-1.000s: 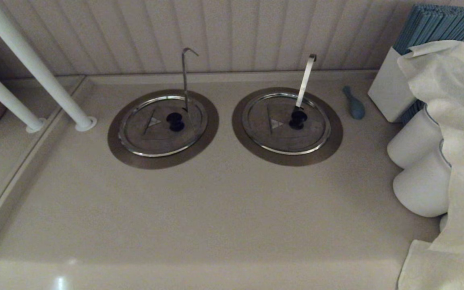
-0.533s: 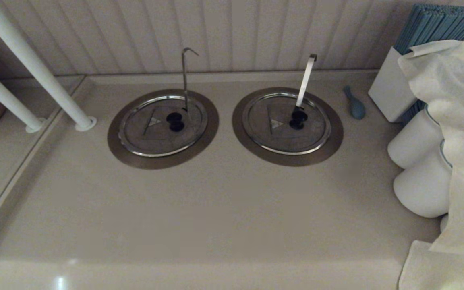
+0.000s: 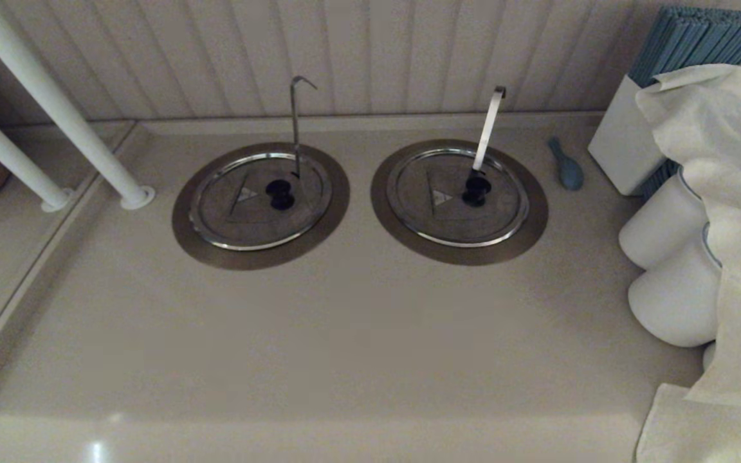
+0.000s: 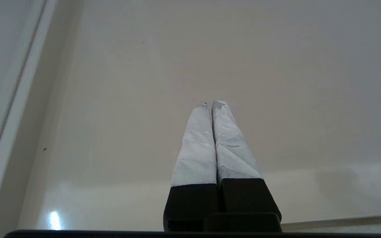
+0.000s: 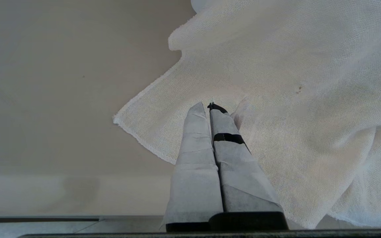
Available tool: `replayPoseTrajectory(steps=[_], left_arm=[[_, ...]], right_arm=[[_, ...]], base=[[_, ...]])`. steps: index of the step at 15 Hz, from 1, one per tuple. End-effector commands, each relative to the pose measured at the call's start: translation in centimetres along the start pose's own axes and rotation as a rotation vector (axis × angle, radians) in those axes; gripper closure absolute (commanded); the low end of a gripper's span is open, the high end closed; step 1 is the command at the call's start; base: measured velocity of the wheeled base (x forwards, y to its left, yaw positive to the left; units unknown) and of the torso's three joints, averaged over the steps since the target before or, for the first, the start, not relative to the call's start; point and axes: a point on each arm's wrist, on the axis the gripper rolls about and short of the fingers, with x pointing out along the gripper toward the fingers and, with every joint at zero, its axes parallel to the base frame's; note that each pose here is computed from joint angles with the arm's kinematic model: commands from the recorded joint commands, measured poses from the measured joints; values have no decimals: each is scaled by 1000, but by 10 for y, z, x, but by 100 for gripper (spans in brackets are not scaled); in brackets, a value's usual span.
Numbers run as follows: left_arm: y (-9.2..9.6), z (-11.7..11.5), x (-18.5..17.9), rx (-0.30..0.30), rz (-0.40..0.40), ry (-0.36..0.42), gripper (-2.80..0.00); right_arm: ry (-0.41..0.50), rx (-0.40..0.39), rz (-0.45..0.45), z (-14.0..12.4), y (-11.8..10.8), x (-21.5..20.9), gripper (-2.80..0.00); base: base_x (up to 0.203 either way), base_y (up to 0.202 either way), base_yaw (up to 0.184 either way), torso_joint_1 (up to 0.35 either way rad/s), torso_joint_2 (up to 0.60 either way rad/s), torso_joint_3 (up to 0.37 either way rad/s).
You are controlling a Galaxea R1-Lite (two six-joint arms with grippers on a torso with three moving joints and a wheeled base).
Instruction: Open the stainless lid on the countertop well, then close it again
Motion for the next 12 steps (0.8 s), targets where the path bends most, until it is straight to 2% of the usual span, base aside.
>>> replayPoseTrajectory(steps=[1,5,8,12], left_arm=[[0,0,0,-6,6,2,0],[0,0,0,-30,10,3,0],[1,0,0,-95,39,4,0],[1,0,0,-80,38,4,0]], right_arm=[[-1,-1,1,0,0,0,0],[-2,-1,2,0,0,0,0],[-1,-1,0,0,0,0,0],[0,-2,1,0,0,0,0]], base=[[0,0,0,0,0,0],[0,0,0,0,0,0],[0,0,0,0,0,0],[0,0,0,0,0,0]])
